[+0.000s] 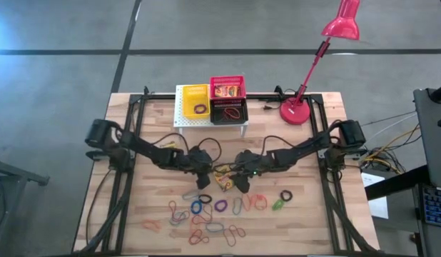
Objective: Pick & Place Office Desk Supplies
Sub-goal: Put the yellow crayon box into the red bin on the shelf
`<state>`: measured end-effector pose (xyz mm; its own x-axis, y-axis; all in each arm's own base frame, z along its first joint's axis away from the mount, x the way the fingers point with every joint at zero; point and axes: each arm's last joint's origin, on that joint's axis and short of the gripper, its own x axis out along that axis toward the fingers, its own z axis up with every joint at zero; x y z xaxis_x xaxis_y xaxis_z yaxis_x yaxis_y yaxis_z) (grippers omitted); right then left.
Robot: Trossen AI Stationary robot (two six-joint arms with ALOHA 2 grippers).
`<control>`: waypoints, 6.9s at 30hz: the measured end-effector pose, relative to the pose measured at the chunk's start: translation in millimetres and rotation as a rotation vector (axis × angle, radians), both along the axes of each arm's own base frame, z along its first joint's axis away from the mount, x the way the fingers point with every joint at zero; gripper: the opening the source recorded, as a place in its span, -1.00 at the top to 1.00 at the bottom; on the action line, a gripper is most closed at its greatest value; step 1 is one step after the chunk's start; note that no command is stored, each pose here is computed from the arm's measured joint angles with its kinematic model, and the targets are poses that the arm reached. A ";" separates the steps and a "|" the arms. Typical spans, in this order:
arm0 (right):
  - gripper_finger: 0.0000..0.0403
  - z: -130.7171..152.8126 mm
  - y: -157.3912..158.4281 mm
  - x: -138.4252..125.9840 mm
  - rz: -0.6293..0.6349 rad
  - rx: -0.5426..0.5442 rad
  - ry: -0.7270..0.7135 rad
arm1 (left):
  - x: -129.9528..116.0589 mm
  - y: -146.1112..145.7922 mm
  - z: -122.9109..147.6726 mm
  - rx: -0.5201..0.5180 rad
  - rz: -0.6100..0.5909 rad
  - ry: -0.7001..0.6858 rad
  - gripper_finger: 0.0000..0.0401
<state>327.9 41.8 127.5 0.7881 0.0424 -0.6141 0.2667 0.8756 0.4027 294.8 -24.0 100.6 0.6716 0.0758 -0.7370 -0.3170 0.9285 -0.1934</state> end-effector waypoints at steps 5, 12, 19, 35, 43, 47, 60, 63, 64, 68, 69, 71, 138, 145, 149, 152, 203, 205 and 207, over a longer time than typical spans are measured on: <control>0.08 9.0 3.3 -1.0 0.014 -0.003 -0.032 | 3.3 0.3 -5.3 -0.040 -0.030 -0.010 0.68; 0.08 15.7 10.5 -2.7 0.041 -0.006 -0.056 | 4.0 -0.9 -6.1 -0.033 -0.087 -0.009 0.98; 0.08 13.6 21.4 -6.2 0.071 -0.003 -0.029 | 0.1 -0.7 14.4 -0.009 -0.126 -0.050 0.99; 0.08 -3.9 18.8 -24.5 -0.031 -0.217 -0.056 | -12.5 -0.8 67.8 0.057 -0.191 -0.194 1.00; 0.08 -1.6 11.1 -29.8 0.023 -0.279 -0.242 | -12.6 -1.1 69.8 0.057 -0.200 -0.204 1.00; -0.01 -5.1 7.8 -27.8 0.014 -0.279 -0.230 | -12.1 -1.1 70.4 0.059 -0.201 -0.212 1.00; -0.11 -36.7 11.5 8.4 0.176 -0.228 -0.325 | -11.4 -1.2 71.5 0.068 -0.209 -0.225 1.00; 0.09 -37.4 11.3 7.4 0.166 -0.212 -0.317 | -11.3 -1.1 71.6 0.068 -0.208 -0.225 1.00; 0.17 -36.1 11.3 7.2 0.160 -0.205 -0.320 | -11.3 -1.1 71.6 0.068 -0.207 -0.225 0.99; 0.48 -22.0 12.0 6.3 0.140 -0.183 -0.361 | -11.8 -1.2 73.5 0.064 -0.209 -0.227 0.89; 0.56 -18.3 12.3 6.2 0.139 -0.181 -0.372 | -12.6 -1.3 75.5 0.060 -0.215 -0.232 0.84; 0.71 -10.7 13.5 5.2 0.140 -0.180 -0.384 | -14.6 -1.3 82.9 0.056 -0.220 -0.247 0.72; 0.76 59.2 43.3 1.9 -0.069 -0.459 -0.626 | -21.2 -30.3 64.9 0.128 -0.272 -0.565 0.86; 0.47 62.3 37.9 -16.3 -0.024 -0.441 -0.338 | -22.2 -30.1 62.1 0.112 -0.272 -0.347 0.79; 0.20 72.7 33.7 -29.4 -0.008 -0.451 -0.189 | -22.5 -30.2 60.1 0.125 -0.290 -0.124 0.77; 0.04 79.1 33.3 -31.5 0.026 -0.474 -0.172 | -21.5 -30.4 64.4 0.130 -0.296 -0.038 0.79; 0.90 114.0 49.3 -58.1 -0.126 -0.360 -0.169 | -29.5 -28.4 96.0 0.186 -0.252 -0.107 0.23; 0.90 129.2 44.0 -66.8 -0.161 -0.361 -0.222 | -26.1 -28.7 94.8 0.204 -0.232 -0.127 0.24; 0.90 143.8 34.7 -73.5 -0.211 -0.380 -0.270 | -20.9 -29.3 93.0 0.215 -0.211 -0.159 0.25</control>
<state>254.5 76.5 271.3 0.8878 -0.3220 -0.3288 0.3843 0.9118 0.1447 274.0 -53.3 193.5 0.7946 0.0652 -0.6036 -0.0947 0.9954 -0.0172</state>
